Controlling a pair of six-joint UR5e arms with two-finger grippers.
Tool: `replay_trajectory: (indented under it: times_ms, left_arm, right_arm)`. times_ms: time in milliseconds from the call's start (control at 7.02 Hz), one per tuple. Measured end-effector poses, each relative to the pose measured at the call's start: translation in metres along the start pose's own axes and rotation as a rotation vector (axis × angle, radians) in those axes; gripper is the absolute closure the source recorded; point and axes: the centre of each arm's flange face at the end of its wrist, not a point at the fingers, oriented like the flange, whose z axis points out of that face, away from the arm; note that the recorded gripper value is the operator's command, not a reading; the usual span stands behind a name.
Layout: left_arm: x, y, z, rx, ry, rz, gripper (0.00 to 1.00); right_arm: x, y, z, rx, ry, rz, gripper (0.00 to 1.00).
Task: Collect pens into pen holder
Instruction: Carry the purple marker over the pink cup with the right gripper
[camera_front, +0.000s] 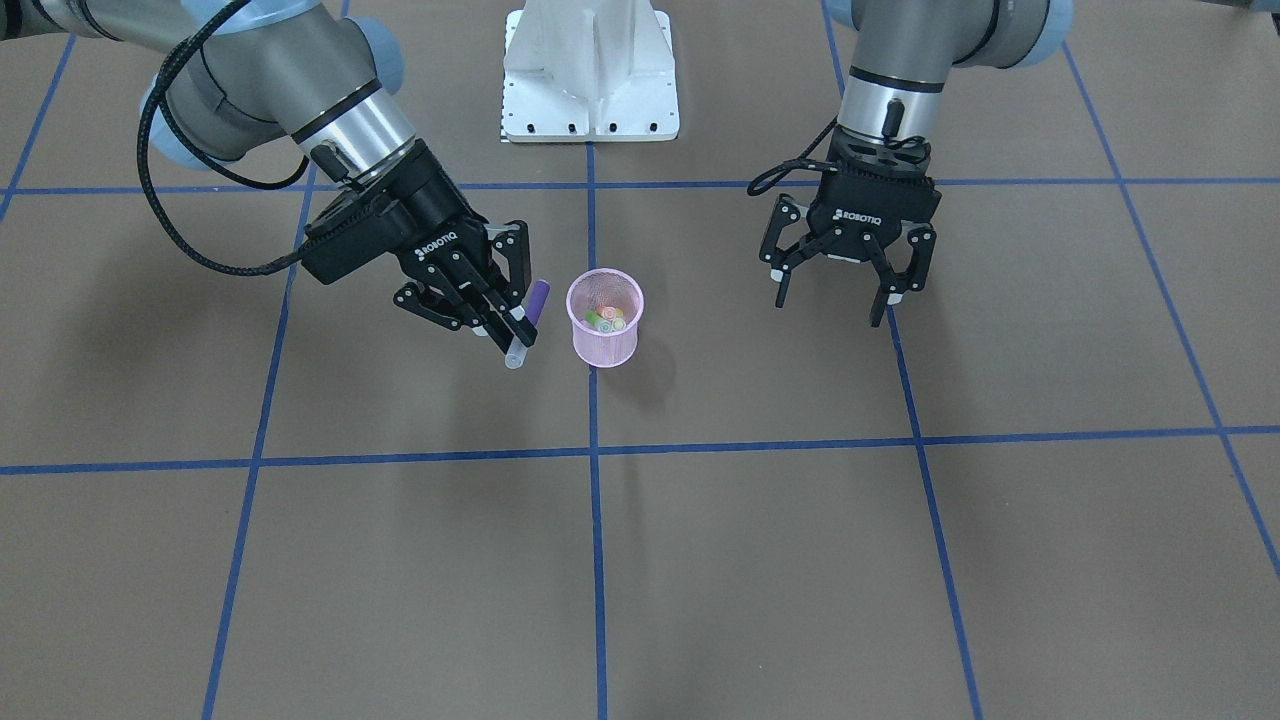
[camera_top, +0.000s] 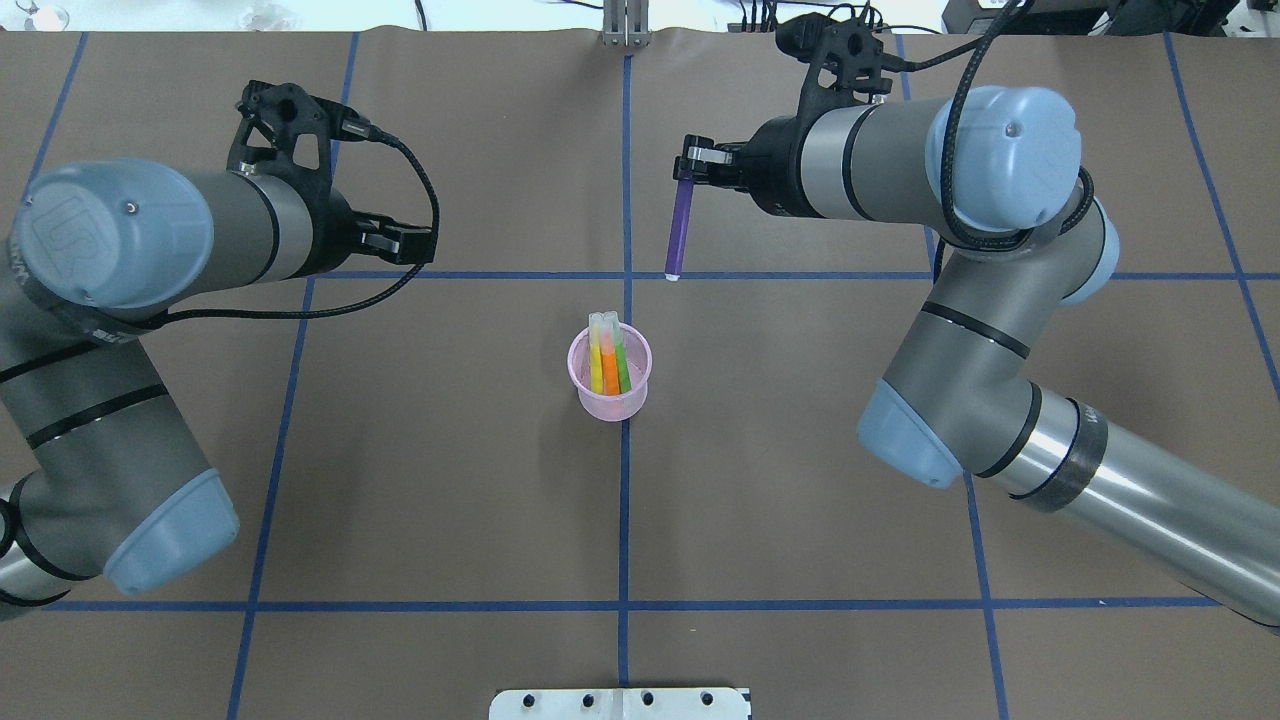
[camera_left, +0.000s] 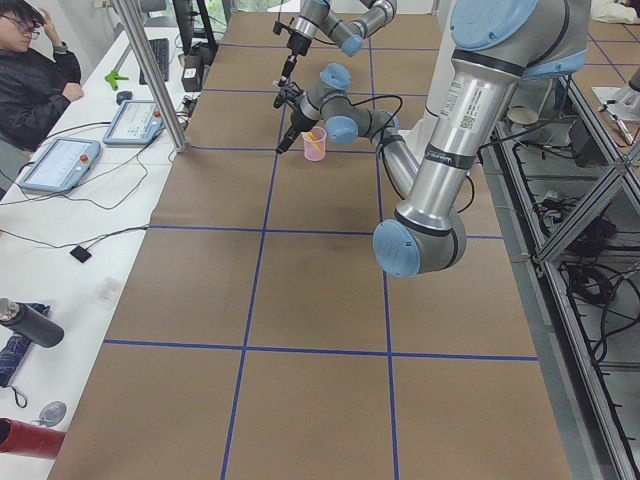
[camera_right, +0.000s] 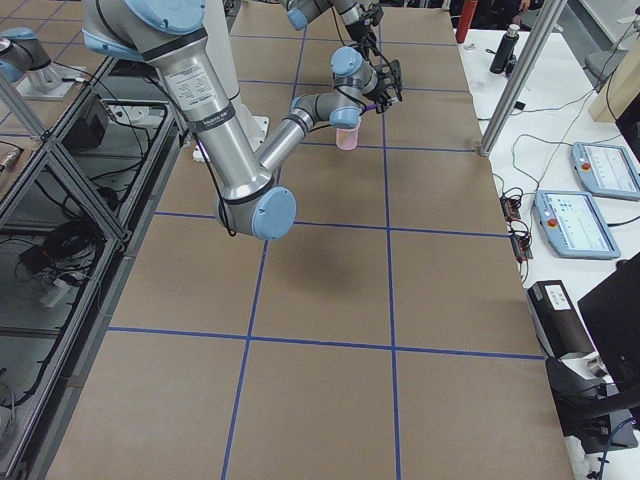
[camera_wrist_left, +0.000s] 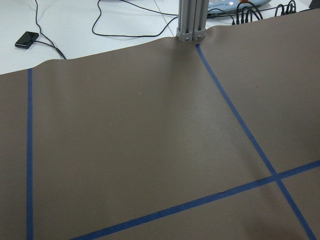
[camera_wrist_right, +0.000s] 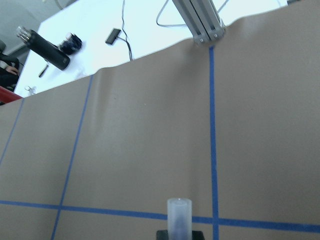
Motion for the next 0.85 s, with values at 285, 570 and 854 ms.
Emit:
replay_trajectory:
  times_ms: [285,570,854]
  left_arm:
    - [-0.022,-0.004,0.001,-0.024,-0.007,0.006,0.01]
    - [-0.036,-0.005,0.003,-0.034,-0.021,-0.001,0.01]
    - [-0.045,-0.005,0.004,-0.036,-0.033,-0.008,0.01]
  right_arm:
    - [-0.015,0.026,0.006,0.101,-0.009,-0.168,1.00]
    - [-0.034,0.054,0.014,0.137,-0.010,-0.246,1.00]
    - [-0.037,0.071,0.027,0.133,0.010,-0.309,1.00]
